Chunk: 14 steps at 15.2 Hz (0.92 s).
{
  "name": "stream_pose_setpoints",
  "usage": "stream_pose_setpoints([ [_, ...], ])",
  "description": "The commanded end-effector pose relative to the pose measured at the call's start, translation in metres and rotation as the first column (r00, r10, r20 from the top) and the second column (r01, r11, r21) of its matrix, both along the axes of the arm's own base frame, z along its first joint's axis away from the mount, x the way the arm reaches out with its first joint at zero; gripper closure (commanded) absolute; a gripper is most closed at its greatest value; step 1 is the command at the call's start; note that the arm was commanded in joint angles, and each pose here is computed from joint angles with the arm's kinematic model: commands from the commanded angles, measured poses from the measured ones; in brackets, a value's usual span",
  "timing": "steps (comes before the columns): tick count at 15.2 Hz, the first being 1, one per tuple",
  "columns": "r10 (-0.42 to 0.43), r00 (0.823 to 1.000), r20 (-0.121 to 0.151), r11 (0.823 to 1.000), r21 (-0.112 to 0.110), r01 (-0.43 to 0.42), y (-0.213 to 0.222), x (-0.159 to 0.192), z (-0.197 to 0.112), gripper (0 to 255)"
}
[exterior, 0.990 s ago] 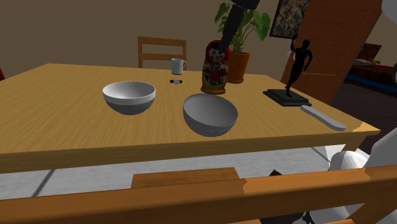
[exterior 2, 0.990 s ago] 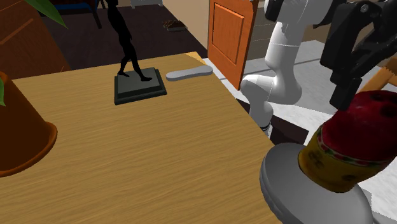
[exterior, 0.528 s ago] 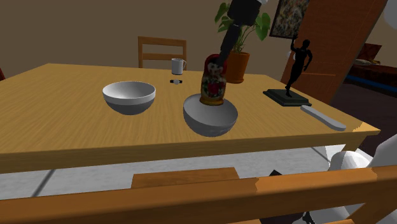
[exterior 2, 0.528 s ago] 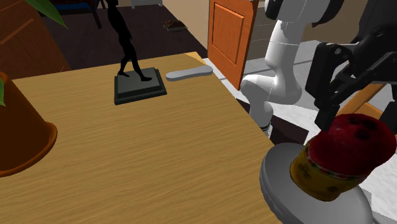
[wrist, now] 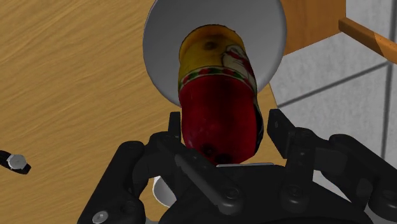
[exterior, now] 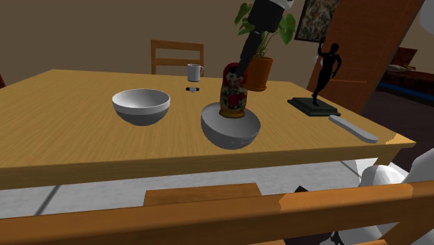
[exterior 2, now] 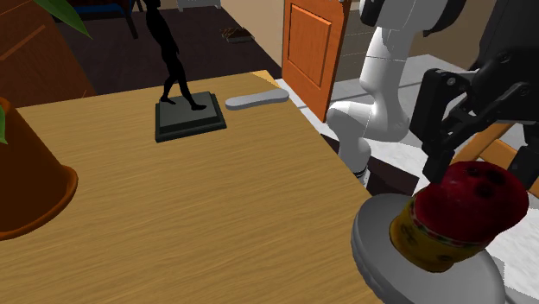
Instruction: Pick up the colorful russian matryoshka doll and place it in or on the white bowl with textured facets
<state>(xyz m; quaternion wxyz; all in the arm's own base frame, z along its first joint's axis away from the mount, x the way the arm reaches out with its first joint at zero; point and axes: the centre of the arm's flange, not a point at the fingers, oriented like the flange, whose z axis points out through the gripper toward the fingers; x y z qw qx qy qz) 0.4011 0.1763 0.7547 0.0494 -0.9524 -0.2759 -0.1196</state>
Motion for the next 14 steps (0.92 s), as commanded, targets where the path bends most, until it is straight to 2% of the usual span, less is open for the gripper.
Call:
stream_pose_setpoints([
  [1, 0.001, 1.000, -0.005, 1.000, -0.001, -0.002, 0.001, 0.000, -0.002, 255],
  [2, 0.001, 1.000, -0.005, 1.000, -0.001, -0.001, 0.001, 0.000, -0.002, 0],
  [7, 0.001, 1.000, -0.005, 1.000, -0.001, -0.002, 0.001, 0.000, -0.002, 0],
  [11, 0.001, 1.000, -0.005, 1.000, -0.001, -0.002, -0.007, -0.009, 0.047, 0],
  [14, 0.001, 1.000, -0.005, 1.000, -0.001, -0.002, -0.007, -0.009, 0.047, 0],
])
